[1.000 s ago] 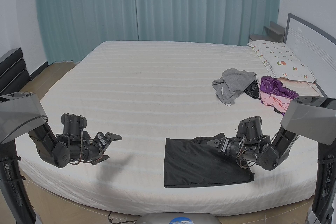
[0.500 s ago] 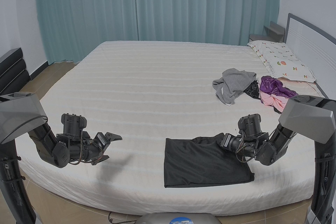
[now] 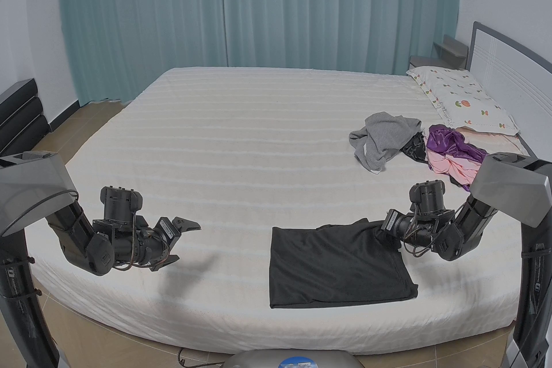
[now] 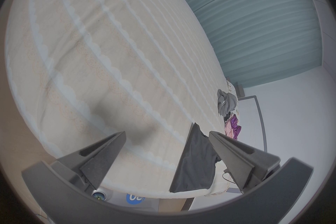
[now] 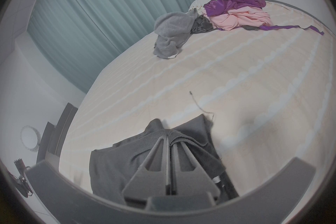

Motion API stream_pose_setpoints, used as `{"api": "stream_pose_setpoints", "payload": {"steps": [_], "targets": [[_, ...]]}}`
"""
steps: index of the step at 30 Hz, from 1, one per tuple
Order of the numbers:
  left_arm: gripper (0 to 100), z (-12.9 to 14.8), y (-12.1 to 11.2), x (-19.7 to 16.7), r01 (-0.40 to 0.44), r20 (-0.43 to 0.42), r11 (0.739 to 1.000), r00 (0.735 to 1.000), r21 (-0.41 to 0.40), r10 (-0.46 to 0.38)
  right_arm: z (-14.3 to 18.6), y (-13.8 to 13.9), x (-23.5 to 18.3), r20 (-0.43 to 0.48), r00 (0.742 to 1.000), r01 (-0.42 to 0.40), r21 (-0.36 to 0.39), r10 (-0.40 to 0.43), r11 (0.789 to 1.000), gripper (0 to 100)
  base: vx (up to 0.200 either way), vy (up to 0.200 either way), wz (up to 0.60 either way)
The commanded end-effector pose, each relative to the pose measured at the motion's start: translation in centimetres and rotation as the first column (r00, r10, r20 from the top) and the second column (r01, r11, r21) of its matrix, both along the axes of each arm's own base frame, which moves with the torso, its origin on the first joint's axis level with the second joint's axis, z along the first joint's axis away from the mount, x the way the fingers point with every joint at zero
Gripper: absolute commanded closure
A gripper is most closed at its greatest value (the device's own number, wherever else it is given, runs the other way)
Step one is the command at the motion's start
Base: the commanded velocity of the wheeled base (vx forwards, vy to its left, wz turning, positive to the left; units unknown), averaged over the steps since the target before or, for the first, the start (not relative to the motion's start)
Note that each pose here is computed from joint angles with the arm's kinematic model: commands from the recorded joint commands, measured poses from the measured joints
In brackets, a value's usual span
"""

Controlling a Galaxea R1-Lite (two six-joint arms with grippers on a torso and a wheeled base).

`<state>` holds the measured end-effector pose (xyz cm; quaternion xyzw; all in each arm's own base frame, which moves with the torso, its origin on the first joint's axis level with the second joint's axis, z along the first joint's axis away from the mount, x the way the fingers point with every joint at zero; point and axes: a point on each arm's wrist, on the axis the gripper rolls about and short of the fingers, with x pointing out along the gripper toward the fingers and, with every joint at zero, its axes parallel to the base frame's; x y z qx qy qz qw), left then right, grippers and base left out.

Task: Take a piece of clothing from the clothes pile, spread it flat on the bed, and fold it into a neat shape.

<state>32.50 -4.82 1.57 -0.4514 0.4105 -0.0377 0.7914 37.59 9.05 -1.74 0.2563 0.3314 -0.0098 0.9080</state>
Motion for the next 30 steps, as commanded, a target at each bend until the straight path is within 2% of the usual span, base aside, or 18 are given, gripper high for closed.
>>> {"api": "stream_pose_setpoints", "payload": {"steps": [1, 14, 15, 20, 30], "targets": [[0, 0.0, 0.0, 0.0, 0.0, 0.001, 1.0, 1.0, -0.001, 0.0, -0.5, -0.6, 0.5, -0.002, 1.0, 0.017, -0.002, -0.017, 1.0, 100, 0.0, 0.0, 0.0], [0, -0.1, 0.0, 0.0, 0.0, -0.001, 1.0, 1.0, 0.0, 0.0, -1.3, -1.9, 1.7, -0.003, 0.999, 0.045, 0.003, -0.045, 0.999, 100, 0.0, 0.0, 0.0], [0, -0.1, 0.0, 0.0, 0.0, -0.001, 1.0, 1.0, 0.0, 0.0, -1.4, -1.9, 1.6, -0.008, 0.999, 0.043, 0.004, -0.043, 0.999, 0, 0.0, 0.0, 0.0], [0, -0.2, -0.1, 0.1, 0.001, -0.002, 1.0, 1.0, 0.002, -0.001, -1.2, -1.9, 1.4, -0.009, 0.999, 0.032, 0.02, -0.031, 0.999, 0, 0.0, 0.0, 0.0], [0, -0.2, -0.1, 0.1, -0.001, -0.003, 1.0, 1.0, 0.004, 0.001, 1.0, -3.2, -0.8, -0.016, 1.0, -0.009, 0.138, 0.012, 0.99, 0, 0.0, 0.0, 0.0]]}}
